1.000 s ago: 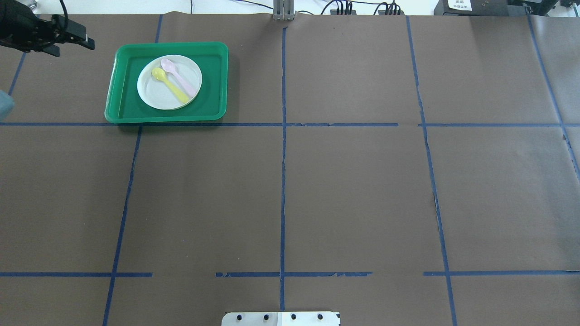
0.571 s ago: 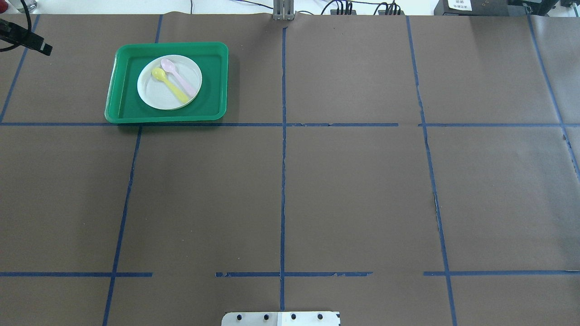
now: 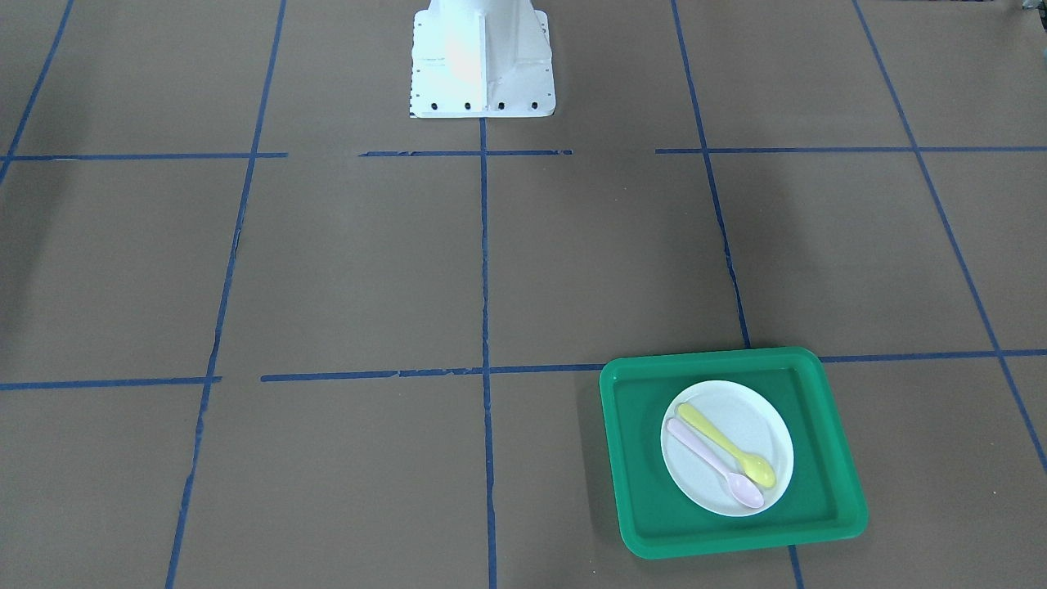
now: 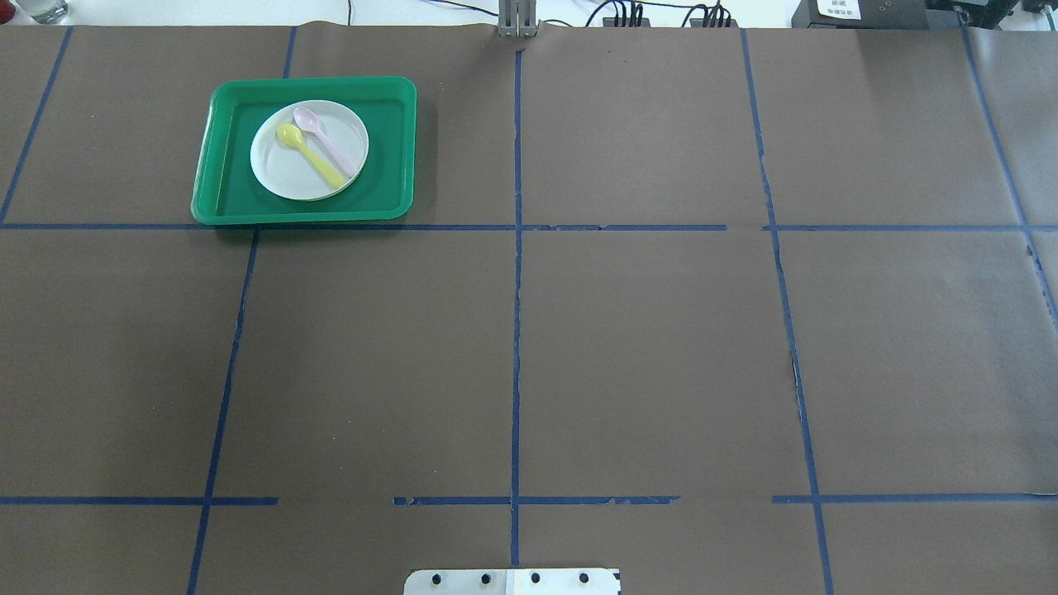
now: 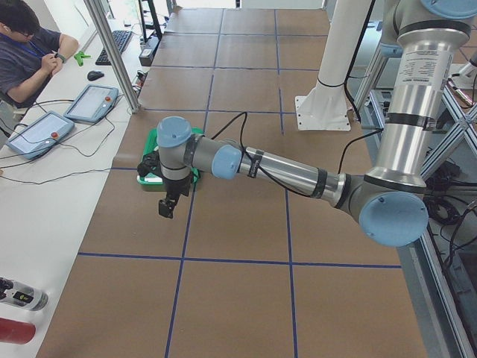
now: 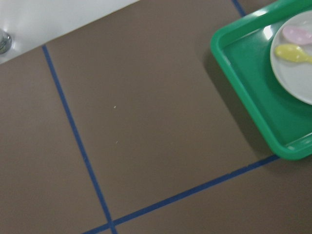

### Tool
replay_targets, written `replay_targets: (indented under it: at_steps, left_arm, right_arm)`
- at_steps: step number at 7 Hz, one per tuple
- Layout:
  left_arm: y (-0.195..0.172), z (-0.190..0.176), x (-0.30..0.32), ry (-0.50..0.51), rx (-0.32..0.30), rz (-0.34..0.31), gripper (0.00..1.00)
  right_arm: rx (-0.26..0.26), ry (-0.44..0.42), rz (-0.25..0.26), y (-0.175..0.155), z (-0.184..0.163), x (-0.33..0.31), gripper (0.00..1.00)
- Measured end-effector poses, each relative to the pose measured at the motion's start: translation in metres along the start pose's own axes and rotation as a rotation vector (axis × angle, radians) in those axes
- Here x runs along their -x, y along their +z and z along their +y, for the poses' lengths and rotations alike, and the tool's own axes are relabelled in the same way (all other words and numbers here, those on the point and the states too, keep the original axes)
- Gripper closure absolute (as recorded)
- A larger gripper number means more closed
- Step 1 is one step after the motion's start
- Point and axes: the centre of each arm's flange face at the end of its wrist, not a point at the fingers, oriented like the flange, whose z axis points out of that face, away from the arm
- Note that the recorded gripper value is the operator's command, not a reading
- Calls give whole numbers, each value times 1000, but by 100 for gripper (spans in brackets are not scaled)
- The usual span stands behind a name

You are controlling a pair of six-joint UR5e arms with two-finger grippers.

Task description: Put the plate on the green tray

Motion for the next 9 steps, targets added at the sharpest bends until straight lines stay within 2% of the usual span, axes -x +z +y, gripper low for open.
replay_targets:
  at_steps: [2, 4, 7, 9]
  left_arm:
    - [13, 70, 41, -98, 42, -5, 0]
    - [23, 102, 60, -164, 74, -4, 0]
    - [34, 114, 61, -219, 102, 77, 0]
    - [36, 114, 61, -228, 104, 94, 0]
  right_arm:
    - [0, 0, 0, 0, 0, 0, 0]
    - [1, 1, 0, 0, 0, 0, 0]
    - [1, 1, 0, 0, 0, 0, 0]
    - [1, 1, 0, 0, 0, 0, 0]
